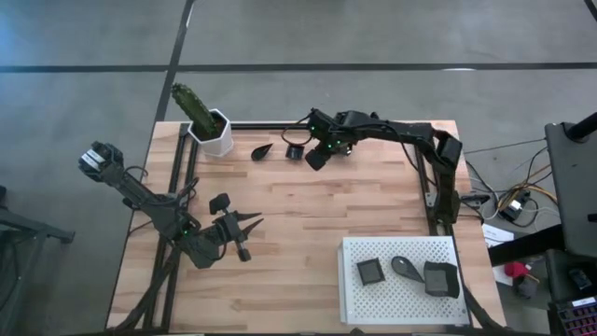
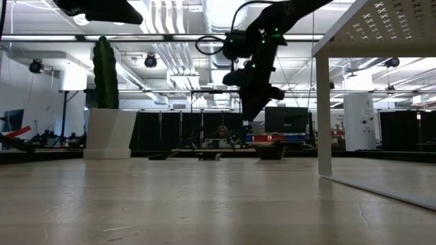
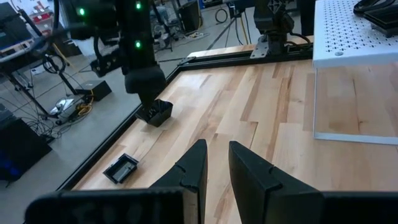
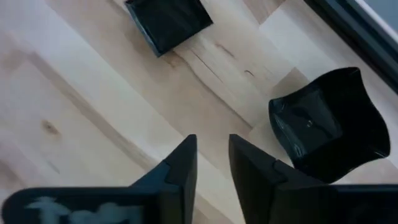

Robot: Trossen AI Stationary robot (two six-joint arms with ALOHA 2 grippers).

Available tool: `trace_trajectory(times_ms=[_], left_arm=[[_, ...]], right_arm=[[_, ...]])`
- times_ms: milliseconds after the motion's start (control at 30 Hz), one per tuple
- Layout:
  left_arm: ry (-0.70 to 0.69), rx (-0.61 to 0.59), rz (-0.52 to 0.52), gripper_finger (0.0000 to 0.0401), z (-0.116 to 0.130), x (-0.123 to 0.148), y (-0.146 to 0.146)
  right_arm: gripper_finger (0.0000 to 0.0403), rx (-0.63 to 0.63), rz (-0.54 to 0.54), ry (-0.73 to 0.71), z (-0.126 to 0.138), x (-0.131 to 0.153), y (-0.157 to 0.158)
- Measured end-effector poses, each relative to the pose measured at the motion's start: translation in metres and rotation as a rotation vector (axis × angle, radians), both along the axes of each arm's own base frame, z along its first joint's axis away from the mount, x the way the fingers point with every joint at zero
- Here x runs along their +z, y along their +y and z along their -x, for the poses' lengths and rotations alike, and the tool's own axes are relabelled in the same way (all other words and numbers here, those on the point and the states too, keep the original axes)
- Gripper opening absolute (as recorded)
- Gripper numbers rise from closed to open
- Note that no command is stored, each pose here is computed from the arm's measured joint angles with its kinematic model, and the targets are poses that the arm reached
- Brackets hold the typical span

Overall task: Pick & Place Mini shaped plates
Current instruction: Stack the distorted square plate on top of the other distorted square plates on the shelf

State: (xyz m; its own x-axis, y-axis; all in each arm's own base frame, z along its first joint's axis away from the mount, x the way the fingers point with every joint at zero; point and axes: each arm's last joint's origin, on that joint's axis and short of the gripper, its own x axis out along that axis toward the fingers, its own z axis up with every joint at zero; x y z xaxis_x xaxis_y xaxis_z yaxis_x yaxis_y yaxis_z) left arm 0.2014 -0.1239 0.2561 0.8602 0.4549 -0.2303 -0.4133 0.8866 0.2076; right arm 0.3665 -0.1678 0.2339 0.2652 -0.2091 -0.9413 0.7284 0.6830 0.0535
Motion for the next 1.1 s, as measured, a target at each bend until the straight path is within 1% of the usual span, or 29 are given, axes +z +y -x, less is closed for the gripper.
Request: trace_trajectory(times_ms=[67,167,267,367,500,767,1100], left_arm=[[0.001,0.000,-0.001,0.0062,0.000,0.000,0.000],[0.002,0.000,-0.002,0.0062,0.000,0.000,0.000],[0.004,0.000,-0.003,0.0062,0.000,0.000,0.000],[0.004,-0.001,-0.003,0.0062,0.000,0.000,0.000],[0.006,-0.001,-0.004,0.0062,0.000,-0.001,0.000],[0.006,-0.001,-0.003,0.0062,0.000,-0.001,0.000],[0.006,-0.001,-0.003,0.0062,0.000,-0.001,0.000]], right_arm=[[0.0104,-0.007,0.005,0.025,-0.002,-0.008,-0.002],[0.0117,-0.030,0.053,0.082,-0.004,-0.020,-0.005],[0.0125,-0.046,0.107,0.114,-0.006,-0.024,-0.007],[0.0130,-0.054,0.128,0.126,-0.006,-0.026,-0.008],[0.0129,-0.057,0.147,0.135,-0.008,-0.029,-0.007],[0.0132,-0.055,0.132,0.198,-0.010,-0.051,-0.008],[0.0128,-0.071,0.205,0.287,-0.010,-0.068,-0.012]])
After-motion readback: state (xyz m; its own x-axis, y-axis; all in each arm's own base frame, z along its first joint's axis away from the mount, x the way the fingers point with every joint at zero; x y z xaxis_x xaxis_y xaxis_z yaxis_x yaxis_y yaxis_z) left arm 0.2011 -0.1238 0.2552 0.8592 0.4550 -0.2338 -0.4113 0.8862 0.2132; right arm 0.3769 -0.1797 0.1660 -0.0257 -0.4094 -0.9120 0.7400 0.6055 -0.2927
